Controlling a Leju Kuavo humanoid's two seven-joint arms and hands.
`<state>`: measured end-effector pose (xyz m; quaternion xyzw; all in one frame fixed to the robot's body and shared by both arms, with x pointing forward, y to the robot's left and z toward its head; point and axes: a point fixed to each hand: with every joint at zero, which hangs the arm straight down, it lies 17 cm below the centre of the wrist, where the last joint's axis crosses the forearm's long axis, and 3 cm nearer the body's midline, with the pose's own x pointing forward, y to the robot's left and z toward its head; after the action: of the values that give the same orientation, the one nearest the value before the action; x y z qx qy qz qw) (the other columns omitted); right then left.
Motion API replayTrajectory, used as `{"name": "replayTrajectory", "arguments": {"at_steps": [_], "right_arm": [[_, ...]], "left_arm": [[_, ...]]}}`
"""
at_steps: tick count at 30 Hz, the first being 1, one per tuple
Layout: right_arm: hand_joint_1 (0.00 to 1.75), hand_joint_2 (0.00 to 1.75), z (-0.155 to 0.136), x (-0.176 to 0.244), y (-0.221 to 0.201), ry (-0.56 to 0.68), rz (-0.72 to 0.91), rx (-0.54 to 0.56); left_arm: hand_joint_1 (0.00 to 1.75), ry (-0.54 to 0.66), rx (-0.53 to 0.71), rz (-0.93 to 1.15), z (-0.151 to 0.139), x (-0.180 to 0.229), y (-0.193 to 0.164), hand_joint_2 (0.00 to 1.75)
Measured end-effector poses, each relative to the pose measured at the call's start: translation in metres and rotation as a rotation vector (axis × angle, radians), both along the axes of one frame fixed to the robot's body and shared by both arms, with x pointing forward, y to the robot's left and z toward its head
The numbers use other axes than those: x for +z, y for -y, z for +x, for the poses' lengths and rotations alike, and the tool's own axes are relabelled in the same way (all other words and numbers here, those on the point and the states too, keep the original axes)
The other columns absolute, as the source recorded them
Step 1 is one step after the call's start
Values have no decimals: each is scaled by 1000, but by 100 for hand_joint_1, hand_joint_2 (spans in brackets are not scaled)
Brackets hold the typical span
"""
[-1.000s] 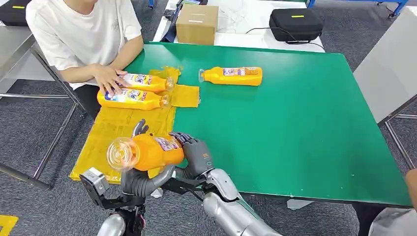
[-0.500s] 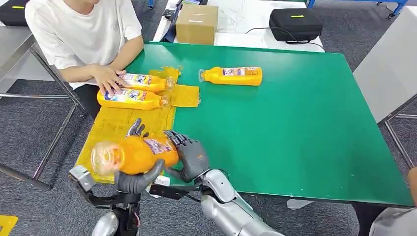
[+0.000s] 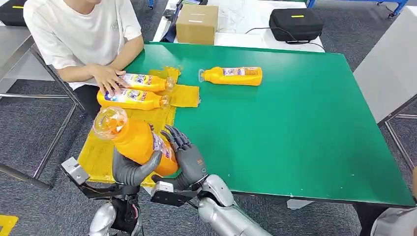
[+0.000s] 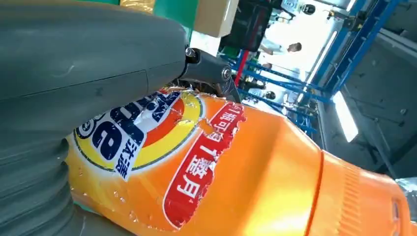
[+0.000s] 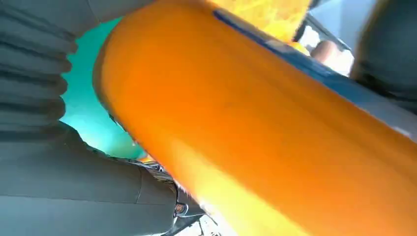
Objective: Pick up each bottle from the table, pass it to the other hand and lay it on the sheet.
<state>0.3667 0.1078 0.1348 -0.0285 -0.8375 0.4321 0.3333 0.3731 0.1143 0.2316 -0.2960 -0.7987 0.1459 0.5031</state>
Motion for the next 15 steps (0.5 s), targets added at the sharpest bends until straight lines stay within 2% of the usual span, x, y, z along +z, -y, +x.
{"name": "replayTrajectory", "arguments": {"at_steps": [6, 10, 15], "right_arm": [[0, 0, -3, 13, 6, -10, 96, -5], [0, 0, 0, 17, 18, -13, 155, -39], [0, 0, 1, 16, 26, -19, 170, -54]], "left_arm": [[175, 27, 43, 30, 11, 9, -5, 175], [175, 56, 117, 131, 21, 11, -14, 175], [175, 65, 143, 162, 30, 11, -24, 175]]}}
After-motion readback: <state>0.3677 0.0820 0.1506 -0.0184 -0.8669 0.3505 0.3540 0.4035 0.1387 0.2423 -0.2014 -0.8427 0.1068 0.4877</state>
